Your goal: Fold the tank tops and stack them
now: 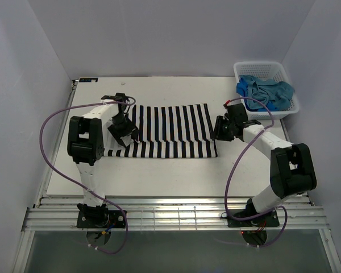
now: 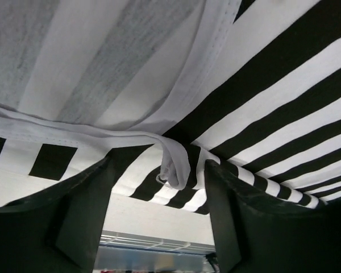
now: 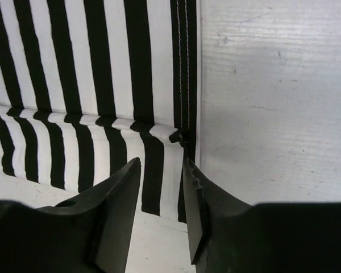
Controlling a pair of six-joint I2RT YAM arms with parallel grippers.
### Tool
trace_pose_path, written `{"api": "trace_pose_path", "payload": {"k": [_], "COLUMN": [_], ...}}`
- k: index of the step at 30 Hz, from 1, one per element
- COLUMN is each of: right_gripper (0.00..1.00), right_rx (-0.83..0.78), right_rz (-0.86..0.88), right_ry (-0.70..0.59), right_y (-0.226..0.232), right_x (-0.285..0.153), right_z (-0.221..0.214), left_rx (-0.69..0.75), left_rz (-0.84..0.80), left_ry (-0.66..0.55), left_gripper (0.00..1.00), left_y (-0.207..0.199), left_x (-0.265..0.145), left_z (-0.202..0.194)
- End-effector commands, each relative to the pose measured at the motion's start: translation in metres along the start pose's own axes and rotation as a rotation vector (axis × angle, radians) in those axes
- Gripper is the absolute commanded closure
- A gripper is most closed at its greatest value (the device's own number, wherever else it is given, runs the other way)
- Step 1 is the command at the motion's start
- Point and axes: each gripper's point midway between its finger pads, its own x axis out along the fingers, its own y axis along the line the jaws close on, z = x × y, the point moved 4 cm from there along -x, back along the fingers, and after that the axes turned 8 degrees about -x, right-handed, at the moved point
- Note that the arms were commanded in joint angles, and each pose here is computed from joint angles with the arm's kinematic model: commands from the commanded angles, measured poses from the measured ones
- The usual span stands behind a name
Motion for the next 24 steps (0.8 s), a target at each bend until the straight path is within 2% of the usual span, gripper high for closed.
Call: {"api": "trace_pose_path", "payload": {"k": [1,2,3,4,5,7,8,13,17,24], "right_gripper": [0.56,0.54,0.45,0.39,0.33,0.07,0.10,0.10,0.10,0.10], "right_rx": [-0.048,-0.064,-0.068,-0.076,-0.091,-0.096,-0.111,-0.147,-0.139,-0.121], "right_rz": [0.052,0.073,0.088,0.103,0.148,0.191,0.237,0.294,0.306,0.286], "right_ry": [-0.084,-0.086,-0.090,-0.091,-0.103,-0.084,-0.088,-0.045,-0.019,0.076], "right_y": [0.010,0.014,0.016,0.018,0.025,0.030,0.040,0.060,0.066,0.061], "right_x": [-0.010,-0.015,-0.019,-0.022,-0.030,-0.034,-0.040,-0.039,-0.027,0.008], "right_z": [0.031,0.032,0.033,0.031,0.031,0.018,0.015,-0.013,-0.017,-0.029], "left_rx": [-0.010,-0.007,-0.006,-0.004,-0.006,-0.009,-0.005,0.036,0.064,0.039], "left_rz": [-0.092,-0.112,-0.124,-0.131,-0.147,-0.158,-0.172,-0.218,-0.238,-0.177], "left_ry": [-0.098,-0.107,-0.111,-0.118,-0.132,-0.130,-0.134,-0.099,-0.045,-0.037], "left_gripper": [0.24,0.21,0.17,0.05,0.02,0.02,0.02,0.02,0.02,0.02], "left_y": [-0.010,-0.011,-0.012,-0.012,-0.011,-0.009,-0.008,-0.010,-0.009,-0.003], "left_x": [-0.036,-0.044,-0.048,-0.052,-0.059,-0.063,-0.068,-0.065,-0.044,-0.003], "left_z": [0.010,0.010,0.010,0.009,0.008,0.005,0.002,-0.020,-0.033,-0.032]}}
